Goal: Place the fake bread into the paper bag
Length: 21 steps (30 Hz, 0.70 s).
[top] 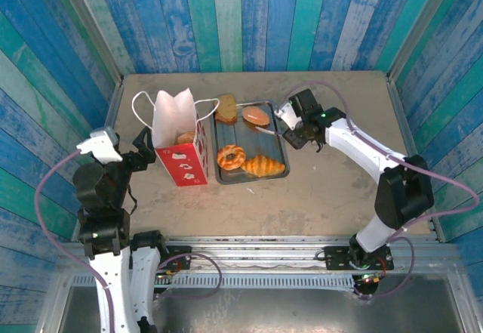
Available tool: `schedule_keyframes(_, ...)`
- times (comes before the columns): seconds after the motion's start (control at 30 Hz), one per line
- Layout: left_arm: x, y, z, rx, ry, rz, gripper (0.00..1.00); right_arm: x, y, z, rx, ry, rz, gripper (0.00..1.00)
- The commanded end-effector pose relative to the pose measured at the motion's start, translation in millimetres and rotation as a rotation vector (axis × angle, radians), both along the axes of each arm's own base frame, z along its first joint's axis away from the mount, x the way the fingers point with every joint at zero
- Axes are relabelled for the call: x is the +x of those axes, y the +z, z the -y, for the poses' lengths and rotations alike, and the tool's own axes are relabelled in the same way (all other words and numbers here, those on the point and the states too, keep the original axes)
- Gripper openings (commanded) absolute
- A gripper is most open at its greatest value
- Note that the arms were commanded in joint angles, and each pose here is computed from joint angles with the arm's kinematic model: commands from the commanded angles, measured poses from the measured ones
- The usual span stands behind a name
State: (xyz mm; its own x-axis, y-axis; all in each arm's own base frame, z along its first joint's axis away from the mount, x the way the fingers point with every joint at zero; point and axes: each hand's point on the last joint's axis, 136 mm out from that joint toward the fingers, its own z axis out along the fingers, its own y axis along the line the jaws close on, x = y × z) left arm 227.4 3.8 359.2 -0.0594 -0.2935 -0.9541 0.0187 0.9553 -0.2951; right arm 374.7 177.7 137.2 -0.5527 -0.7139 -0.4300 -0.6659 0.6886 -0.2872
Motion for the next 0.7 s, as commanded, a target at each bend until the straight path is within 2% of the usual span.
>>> schedule_keyframes(0.0, 5, 0, -6, 0.013, 0.026, 0.009, 0.94, 17, 13, -12, 0.006, 0.058, 0.051, 0.64)
schedule_keyframes(0.67, 7, -3, -15, 0.02, 0.08, -0.001, 0.94, 56, -19, -38, -0.006, 0.098, 0.019, 0.68)
